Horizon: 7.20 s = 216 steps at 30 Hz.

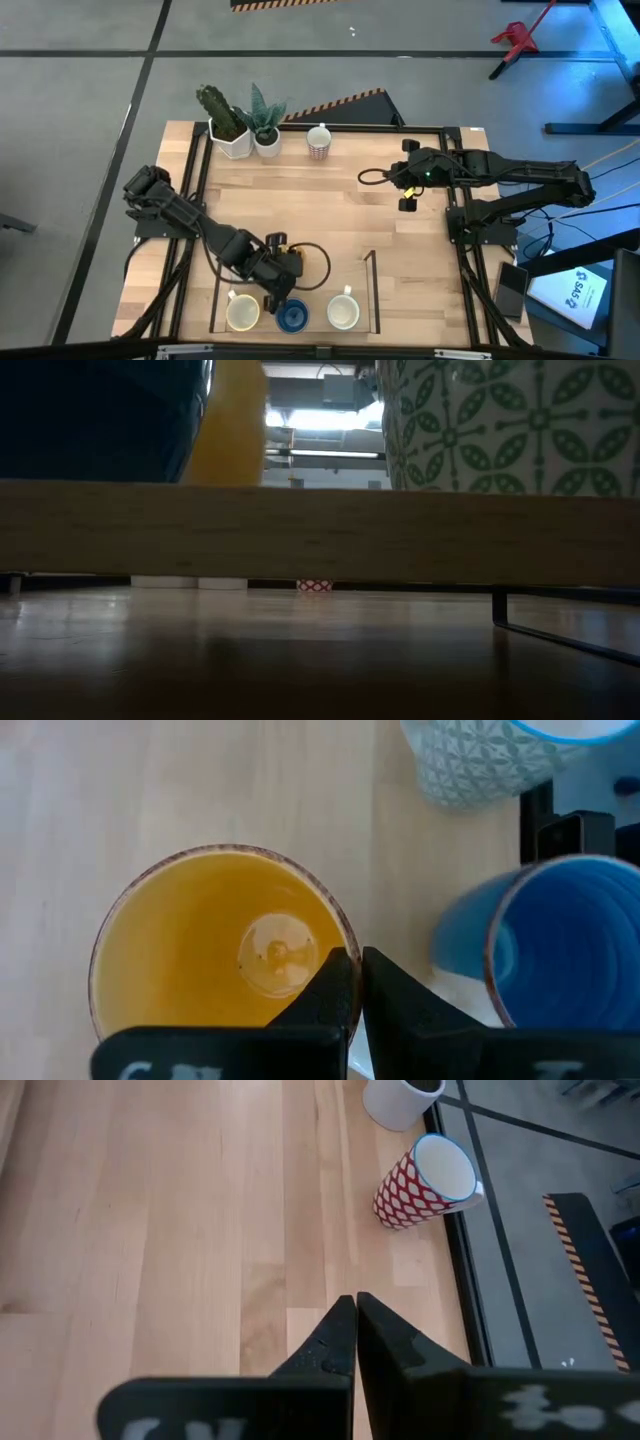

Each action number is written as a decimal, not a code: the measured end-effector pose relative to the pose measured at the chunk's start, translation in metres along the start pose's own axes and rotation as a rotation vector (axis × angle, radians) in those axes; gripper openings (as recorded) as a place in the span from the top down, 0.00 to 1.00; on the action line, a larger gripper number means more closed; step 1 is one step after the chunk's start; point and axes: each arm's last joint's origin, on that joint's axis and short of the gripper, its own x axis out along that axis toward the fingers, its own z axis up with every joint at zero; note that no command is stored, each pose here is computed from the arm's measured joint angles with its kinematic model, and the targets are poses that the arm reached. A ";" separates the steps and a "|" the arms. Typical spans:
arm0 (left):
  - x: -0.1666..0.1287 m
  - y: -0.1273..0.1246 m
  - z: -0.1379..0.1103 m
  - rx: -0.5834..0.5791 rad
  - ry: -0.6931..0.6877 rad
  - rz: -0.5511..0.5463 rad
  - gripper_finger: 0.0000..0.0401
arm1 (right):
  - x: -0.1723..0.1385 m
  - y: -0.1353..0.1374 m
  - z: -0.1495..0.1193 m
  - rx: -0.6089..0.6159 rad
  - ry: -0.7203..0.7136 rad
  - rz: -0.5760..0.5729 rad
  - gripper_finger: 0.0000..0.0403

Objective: Place coffee mugs
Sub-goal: Put the yellow mug on the shelf, then put the red patterned cup on the shelf

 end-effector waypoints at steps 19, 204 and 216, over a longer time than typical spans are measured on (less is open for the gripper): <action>0.006 0.004 -0.002 0.060 0.031 -0.001 0.99 | 0.000 0.000 0.000 -0.019 0.001 0.000 1.00; -0.115 0.189 0.097 -0.127 -0.154 0.263 0.67 | 0.280 -0.074 0.073 -0.220 0.397 -0.069 0.68; -0.115 0.189 0.097 -0.124 -0.153 0.264 0.67 | 0.278 -0.073 0.068 -0.235 0.451 -0.061 0.97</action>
